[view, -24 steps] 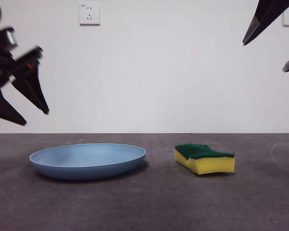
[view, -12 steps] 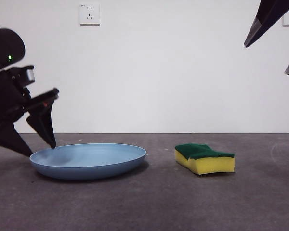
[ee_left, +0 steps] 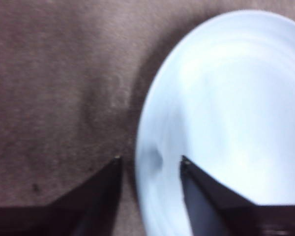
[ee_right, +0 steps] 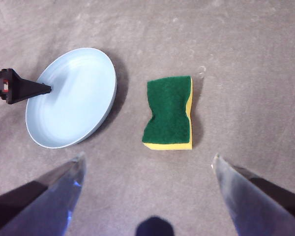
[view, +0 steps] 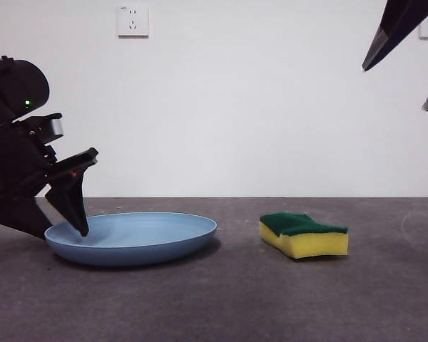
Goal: Pick up the plate,pick up the cloth,clean the plate with the cloth
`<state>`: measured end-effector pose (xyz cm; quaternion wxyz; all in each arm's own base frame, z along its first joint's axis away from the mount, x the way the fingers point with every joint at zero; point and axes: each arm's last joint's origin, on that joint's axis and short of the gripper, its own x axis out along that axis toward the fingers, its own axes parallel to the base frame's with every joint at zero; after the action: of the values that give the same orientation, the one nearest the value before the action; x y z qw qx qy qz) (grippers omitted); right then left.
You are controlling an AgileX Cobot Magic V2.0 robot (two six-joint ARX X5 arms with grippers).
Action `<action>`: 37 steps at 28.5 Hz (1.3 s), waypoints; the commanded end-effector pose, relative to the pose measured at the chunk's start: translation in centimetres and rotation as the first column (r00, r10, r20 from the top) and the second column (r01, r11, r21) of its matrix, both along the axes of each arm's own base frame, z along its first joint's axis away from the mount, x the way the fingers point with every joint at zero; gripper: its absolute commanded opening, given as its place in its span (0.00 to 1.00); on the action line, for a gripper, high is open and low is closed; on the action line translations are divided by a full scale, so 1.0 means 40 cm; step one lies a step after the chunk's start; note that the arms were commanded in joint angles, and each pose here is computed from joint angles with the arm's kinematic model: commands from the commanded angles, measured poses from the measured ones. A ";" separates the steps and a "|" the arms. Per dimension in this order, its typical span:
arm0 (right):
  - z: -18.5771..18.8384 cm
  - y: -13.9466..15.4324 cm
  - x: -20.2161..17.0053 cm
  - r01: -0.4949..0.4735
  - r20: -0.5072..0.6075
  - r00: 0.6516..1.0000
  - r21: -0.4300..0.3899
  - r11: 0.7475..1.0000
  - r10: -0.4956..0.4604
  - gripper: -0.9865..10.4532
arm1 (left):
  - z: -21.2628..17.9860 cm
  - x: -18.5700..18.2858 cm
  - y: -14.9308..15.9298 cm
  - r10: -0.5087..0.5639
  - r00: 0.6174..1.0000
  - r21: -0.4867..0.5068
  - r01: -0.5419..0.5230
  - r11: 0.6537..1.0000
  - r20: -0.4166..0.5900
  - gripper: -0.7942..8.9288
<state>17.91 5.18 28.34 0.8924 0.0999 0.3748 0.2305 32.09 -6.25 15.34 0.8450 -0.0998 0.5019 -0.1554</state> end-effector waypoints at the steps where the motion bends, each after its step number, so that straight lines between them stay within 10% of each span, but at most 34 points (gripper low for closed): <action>1: 0.003 0.002 0.001 -0.001 0.004 1.000 0.005 1.000 0.001 0.47 | -0.013 -0.001 -0.010 -0.043 0.999 0.019 0.042 0.999 0.005 0.07; 16: 0.028 0.050 0.104 -0.109 -0.078 0.992 -0.089 0.990 0.102 0.47 | 0.158 -0.059 -0.003 -0.043 0.981 -0.008 0.045 0.999 0.188 0.07; 30: -0.086 0.215 0.267 -0.236 -0.197 0.966 -0.392 0.889 0.169 0.47 | 0.341 -0.224 0.030 -0.045 0.943 0.012 0.043 0.999 0.330 0.07; 37: -0.236 0.267 0.337 -0.287 -0.281 0.942 -0.400 0.871 0.182 0.47 | 0.363 -0.277 0.040 -0.046 0.950 0.018 0.043 0.999 0.307 0.07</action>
<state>31.37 15.75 19.11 0.8086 -0.1191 0.5274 0.2320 21.07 -4.57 29.94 0.9093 -0.0639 0.3698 -0.1799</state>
